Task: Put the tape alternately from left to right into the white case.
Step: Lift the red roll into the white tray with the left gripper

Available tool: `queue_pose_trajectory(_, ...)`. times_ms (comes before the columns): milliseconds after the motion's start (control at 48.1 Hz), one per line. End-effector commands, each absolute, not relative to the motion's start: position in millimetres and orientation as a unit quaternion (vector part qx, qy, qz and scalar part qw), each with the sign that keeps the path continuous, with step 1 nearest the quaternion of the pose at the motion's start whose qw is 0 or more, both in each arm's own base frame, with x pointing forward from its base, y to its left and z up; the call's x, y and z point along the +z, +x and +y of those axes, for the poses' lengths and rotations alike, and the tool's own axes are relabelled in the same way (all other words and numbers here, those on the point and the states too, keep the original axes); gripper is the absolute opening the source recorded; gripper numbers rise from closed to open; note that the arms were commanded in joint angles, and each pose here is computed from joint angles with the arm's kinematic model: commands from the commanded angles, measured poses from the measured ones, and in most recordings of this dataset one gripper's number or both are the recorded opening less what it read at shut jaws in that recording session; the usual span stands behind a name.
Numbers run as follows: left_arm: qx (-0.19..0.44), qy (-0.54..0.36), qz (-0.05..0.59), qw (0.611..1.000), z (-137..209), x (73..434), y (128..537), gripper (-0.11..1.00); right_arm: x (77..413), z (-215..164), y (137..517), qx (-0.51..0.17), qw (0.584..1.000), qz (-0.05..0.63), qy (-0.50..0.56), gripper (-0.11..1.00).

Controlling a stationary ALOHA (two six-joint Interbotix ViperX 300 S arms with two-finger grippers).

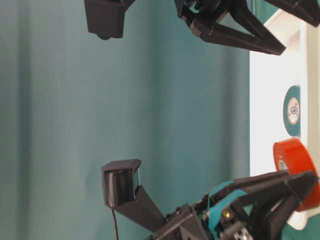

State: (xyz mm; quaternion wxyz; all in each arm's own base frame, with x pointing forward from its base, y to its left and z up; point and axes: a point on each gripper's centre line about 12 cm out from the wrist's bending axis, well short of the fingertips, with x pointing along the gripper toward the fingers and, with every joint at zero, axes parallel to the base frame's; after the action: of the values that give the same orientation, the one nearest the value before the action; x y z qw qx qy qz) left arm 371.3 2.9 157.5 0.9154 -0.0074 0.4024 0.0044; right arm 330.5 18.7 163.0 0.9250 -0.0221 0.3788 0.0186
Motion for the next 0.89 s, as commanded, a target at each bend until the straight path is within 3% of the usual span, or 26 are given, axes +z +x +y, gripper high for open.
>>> queue_pose_trajectory(0, 0.02, -0.005, 0.385, 0.923, 18, 170, 373, 0.27, 172, 20, 332, 0.021, 0.932, 0.362, -0.02, 0.74)
queue_pose_trajectory(457, 0.102, 0.019, 0.388, 0.916, 109, 170, 364, 0.28, 173, 20, 333, 0.023, 0.935, 0.354, -0.019, 0.73)
queue_pose_trajectory(873, 0.134, 0.015, 0.401, 0.906, 148, 156, 368, 0.28, 172, 21, 332, 0.025, 0.936, 0.35, -0.019, 0.73)
